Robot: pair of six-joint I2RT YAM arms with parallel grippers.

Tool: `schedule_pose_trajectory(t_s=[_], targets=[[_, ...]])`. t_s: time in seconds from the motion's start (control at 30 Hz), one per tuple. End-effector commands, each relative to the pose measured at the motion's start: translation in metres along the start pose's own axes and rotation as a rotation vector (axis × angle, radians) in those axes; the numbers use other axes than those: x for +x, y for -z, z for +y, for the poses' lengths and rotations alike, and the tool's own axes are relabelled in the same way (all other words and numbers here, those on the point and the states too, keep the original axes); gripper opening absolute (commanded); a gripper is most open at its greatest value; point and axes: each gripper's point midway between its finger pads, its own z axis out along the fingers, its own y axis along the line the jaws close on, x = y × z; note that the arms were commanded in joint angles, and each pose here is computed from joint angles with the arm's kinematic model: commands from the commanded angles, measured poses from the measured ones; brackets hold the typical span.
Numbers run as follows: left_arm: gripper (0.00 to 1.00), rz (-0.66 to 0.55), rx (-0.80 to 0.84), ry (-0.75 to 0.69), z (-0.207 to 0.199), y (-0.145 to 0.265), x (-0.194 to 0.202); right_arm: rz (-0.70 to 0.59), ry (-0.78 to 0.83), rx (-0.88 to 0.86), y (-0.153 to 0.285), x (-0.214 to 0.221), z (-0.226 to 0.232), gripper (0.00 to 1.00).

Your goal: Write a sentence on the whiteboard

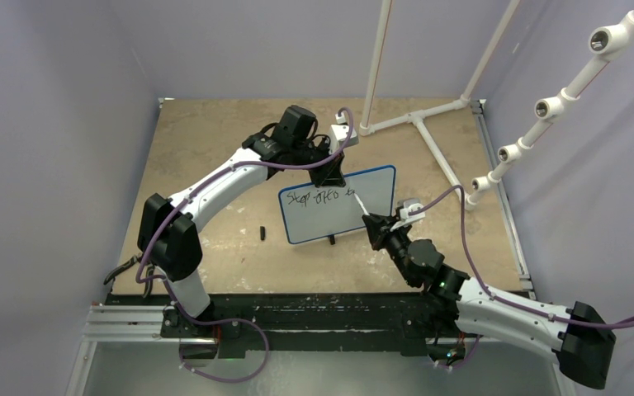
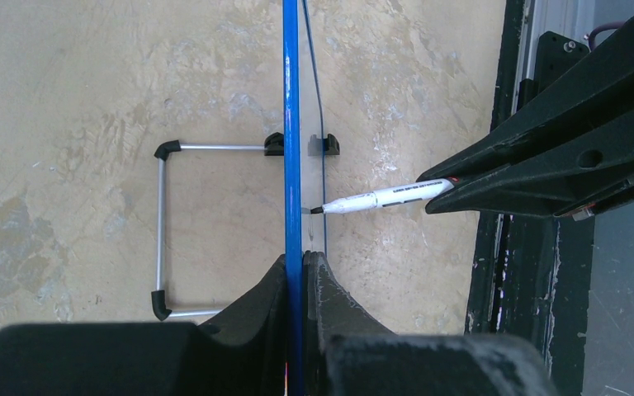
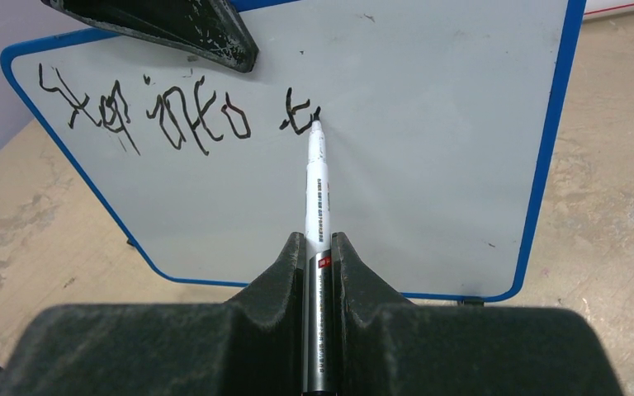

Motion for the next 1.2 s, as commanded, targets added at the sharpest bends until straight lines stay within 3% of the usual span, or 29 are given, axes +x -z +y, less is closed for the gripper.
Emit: schedule_pose_trajectory(t_s=[0.0,1.17], targets=[[0.00,0.056,0.037,0.012,-0.006,-0.003,0.018,-0.037,-0.020,0.061,-0.002,-0.016,-0.007,0.00],[0.00,0.056,0.042,0.014,-0.007,-0.004,0.018,-0.098,-0.010,0.013,-0.001,-0.030,0.000,0.00]])
